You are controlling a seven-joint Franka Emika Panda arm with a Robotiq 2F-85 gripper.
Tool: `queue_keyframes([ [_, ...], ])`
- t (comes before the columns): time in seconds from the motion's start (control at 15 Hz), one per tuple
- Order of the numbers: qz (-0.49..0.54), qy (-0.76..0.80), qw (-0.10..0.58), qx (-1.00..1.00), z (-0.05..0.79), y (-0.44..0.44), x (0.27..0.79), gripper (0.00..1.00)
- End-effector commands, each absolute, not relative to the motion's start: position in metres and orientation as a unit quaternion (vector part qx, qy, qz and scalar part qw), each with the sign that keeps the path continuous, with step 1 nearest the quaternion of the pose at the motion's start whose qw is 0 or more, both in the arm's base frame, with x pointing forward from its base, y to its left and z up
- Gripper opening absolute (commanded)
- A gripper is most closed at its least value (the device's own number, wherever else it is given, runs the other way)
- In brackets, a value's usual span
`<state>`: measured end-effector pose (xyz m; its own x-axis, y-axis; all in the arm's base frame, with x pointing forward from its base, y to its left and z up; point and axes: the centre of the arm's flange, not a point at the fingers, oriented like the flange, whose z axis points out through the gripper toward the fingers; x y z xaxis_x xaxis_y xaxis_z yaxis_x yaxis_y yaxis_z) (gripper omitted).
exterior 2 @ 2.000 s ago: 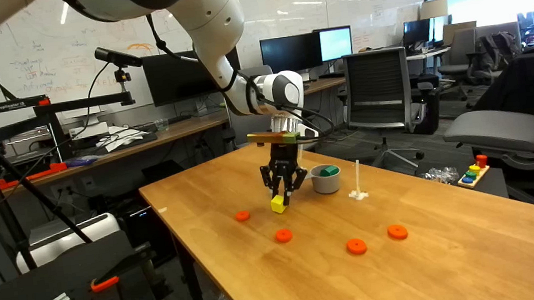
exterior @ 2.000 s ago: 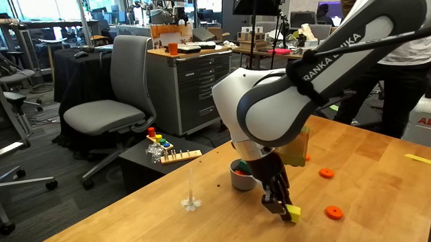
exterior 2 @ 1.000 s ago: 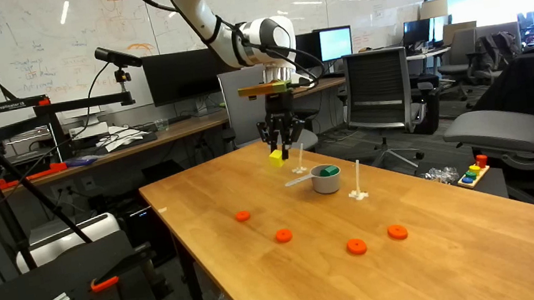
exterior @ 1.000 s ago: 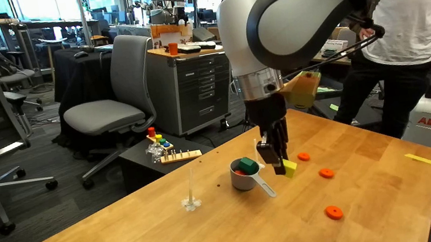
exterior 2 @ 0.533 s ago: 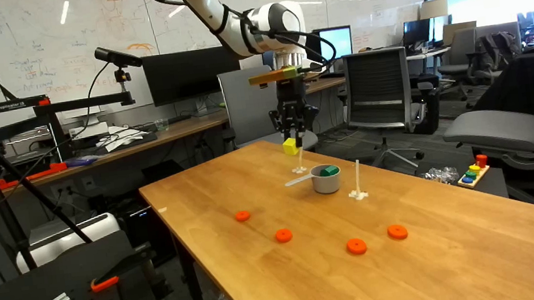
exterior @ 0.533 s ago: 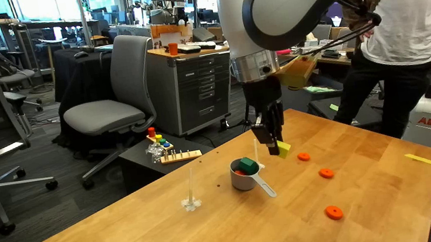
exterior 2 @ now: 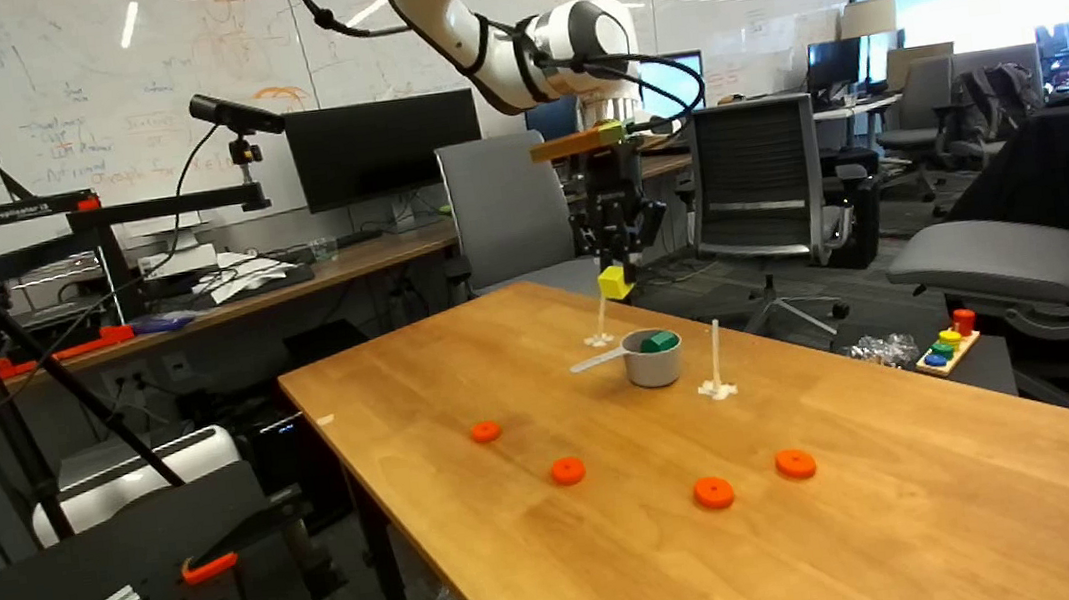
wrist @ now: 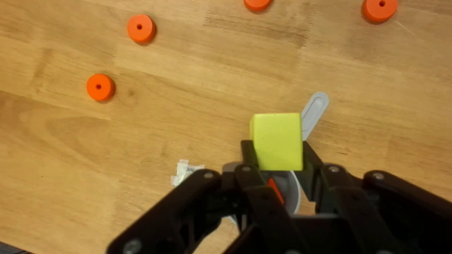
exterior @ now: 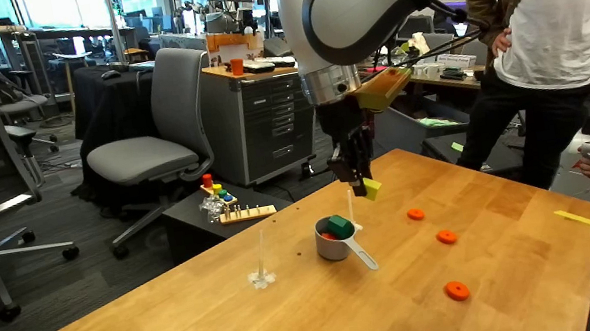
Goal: Put the blocks in the cup
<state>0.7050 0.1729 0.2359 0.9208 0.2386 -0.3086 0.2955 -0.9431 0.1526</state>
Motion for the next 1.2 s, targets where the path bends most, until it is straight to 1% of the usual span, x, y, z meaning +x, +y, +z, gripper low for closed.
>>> queue_keyframes([
  [0.0, -0.152, 0.134, 0.110, 0.973, 0.221, 0.194, 0.761, 0.11],
  [0.4, -0.161, 0.134, 0.114, 0.971, 0.194, 0.212, 0.790, 0.11],
  [0.8, -0.152, 0.129, 0.118, 0.973, 0.201, 0.222, 0.807, 0.12],
  [0.87, -0.149, 0.126, 0.113, 0.974, 0.204, 0.222, 0.809, 0.58],
  [0.93, -0.148, 0.125, 0.113, 0.975, 0.205, 0.222, 0.811, 0.59],
  [1.0, -0.146, 0.125, 0.113, 0.975, 0.206, 0.220, 0.812, 0.64],
  [1.07, -0.145, 0.122, 0.114, 0.975, 0.207, 0.218, 0.814, 0.73],
  [1.13, -0.146, 0.123, 0.114, 0.975, 0.206, 0.216, 0.814, 0.81],
])
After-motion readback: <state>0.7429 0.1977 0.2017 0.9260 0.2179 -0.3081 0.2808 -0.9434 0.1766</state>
